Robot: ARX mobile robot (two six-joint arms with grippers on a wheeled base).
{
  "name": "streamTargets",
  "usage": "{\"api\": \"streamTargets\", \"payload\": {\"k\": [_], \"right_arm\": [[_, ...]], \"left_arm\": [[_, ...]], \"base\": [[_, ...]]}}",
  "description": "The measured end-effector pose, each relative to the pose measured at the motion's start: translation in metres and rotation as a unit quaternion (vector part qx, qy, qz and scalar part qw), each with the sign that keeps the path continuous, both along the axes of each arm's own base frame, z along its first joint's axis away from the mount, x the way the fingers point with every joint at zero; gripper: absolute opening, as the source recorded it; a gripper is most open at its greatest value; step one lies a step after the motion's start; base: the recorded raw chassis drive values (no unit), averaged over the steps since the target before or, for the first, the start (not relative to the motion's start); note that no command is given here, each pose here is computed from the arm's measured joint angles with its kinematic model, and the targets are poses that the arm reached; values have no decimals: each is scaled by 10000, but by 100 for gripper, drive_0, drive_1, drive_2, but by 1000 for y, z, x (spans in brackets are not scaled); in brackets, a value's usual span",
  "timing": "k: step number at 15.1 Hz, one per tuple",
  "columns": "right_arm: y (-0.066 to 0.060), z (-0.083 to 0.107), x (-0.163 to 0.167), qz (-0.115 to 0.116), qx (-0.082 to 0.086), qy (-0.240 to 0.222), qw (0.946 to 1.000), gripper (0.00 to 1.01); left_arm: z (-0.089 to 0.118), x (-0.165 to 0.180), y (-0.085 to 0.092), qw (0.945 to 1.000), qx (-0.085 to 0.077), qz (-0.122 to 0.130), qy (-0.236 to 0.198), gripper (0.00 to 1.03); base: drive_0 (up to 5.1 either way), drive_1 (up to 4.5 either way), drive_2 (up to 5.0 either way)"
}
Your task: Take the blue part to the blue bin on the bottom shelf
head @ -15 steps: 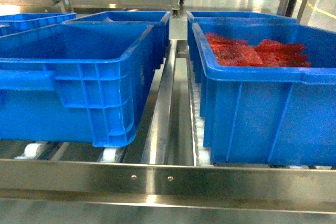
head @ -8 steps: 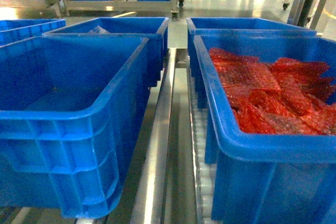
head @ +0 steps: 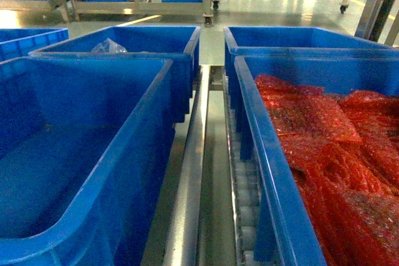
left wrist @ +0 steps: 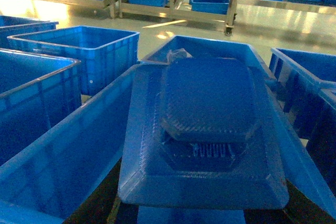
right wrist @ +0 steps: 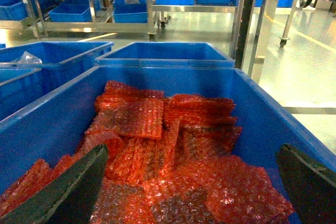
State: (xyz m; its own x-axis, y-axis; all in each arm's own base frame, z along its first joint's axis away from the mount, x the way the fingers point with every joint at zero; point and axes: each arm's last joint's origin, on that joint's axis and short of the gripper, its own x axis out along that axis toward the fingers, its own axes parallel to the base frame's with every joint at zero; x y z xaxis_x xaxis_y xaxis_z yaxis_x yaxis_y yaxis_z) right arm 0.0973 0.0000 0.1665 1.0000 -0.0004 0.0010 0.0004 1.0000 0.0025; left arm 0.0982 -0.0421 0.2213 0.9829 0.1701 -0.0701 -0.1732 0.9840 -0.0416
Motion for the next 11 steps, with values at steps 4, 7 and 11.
{"api": "streamTargets", "payload": {"k": [4, 7, 11], "right_arm": [[0, 0, 0, 0, 0, 0, 10000, 98], [0, 0, 0, 0, 0, 0, 10000, 98], [0, 0, 0, 0, 0, 0, 10000, 98]], "left_arm": [[0, 0, 0, 10000, -1, 0, -2, 43], [0, 0, 0, 10000, -1, 0, -2, 43], [0, 0, 0, 10000, -1, 0, -2, 43]], "base": [[0, 0, 0], [0, 0, 0], [0, 0, 0]]}}
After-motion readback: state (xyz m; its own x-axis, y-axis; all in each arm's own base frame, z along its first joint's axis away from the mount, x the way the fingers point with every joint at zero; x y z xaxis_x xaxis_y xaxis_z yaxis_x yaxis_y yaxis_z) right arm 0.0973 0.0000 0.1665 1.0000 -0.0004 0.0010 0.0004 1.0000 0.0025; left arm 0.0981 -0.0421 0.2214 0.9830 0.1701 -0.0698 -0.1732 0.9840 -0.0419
